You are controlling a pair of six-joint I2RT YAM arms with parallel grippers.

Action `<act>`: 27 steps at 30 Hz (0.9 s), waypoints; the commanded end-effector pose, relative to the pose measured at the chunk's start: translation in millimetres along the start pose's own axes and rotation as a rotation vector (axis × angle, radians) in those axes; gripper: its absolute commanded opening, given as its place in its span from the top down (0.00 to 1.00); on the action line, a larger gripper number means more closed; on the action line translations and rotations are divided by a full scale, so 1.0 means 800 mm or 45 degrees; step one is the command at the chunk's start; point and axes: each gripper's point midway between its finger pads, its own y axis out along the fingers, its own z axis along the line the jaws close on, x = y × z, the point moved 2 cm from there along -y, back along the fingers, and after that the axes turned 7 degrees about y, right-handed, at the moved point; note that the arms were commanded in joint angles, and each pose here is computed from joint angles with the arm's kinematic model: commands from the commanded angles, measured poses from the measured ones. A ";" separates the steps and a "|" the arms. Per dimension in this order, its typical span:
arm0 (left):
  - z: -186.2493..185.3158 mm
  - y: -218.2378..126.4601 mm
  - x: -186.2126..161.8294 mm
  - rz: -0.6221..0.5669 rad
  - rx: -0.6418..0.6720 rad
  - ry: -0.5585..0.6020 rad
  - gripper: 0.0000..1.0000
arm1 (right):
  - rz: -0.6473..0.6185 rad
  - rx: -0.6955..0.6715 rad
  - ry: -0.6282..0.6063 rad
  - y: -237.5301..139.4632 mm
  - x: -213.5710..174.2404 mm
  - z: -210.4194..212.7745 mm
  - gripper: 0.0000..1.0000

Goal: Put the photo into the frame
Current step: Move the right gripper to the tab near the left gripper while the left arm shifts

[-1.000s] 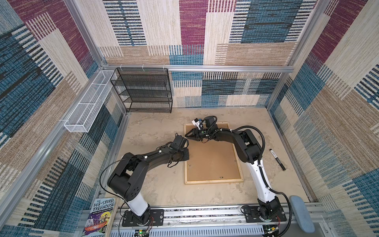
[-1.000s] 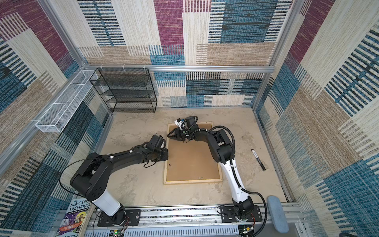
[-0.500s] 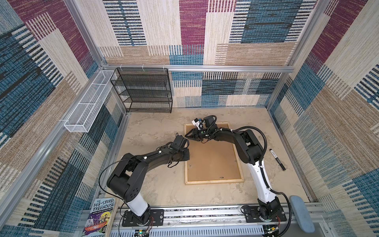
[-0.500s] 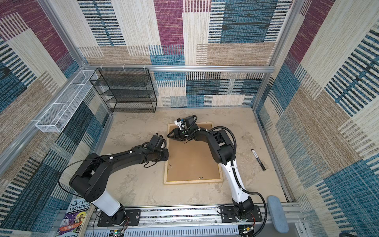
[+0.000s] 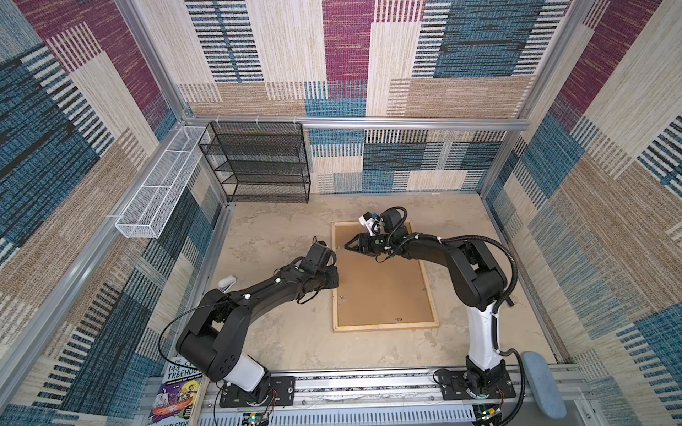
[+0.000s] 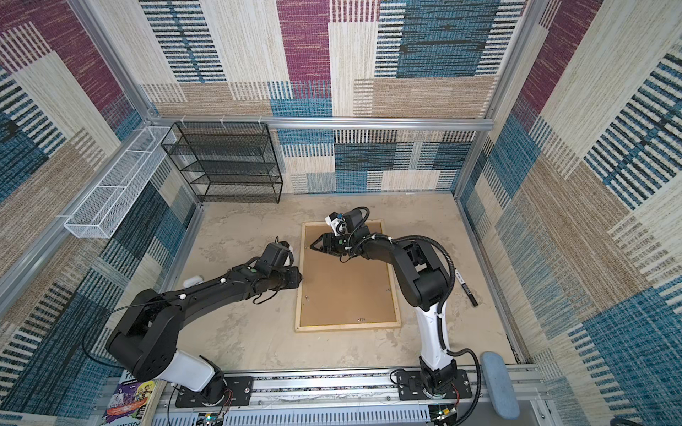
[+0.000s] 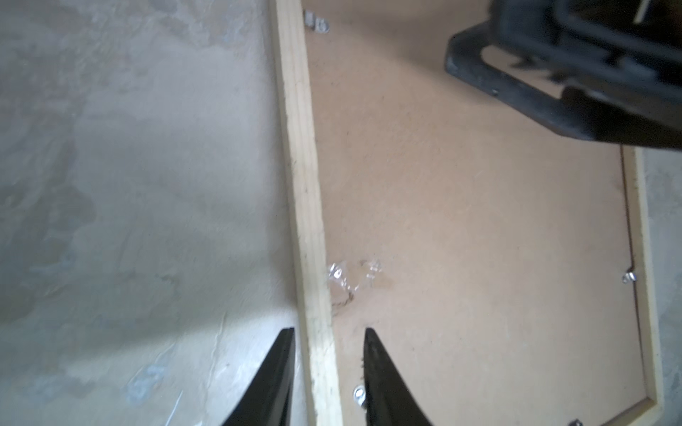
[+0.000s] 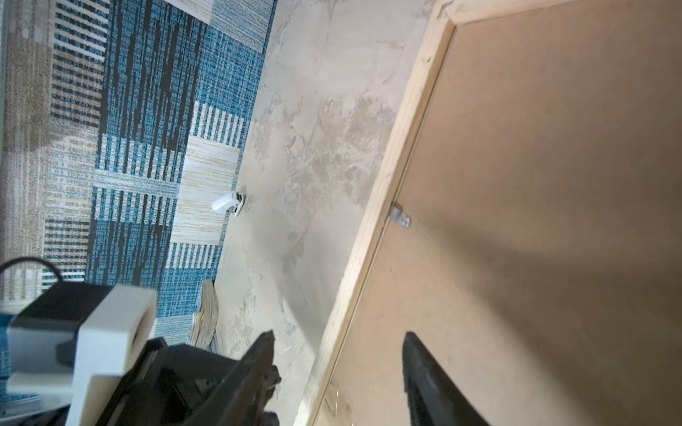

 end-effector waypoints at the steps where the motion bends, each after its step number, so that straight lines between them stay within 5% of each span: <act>1: 0.007 -0.010 -0.012 -0.003 0.015 0.009 0.67 | -0.031 0.037 -0.066 -0.012 -0.011 0.008 0.42; 9: 0.002 -0.031 -0.047 -0.015 -0.084 -0.059 0.69 | 0.058 0.051 -0.096 -0.030 -0.083 0.010 0.49; 27: -0.020 -0.012 -0.090 0.070 -0.124 -0.069 0.79 | 0.241 0.127 -0.046 0.006 -0.175 0.022 0.87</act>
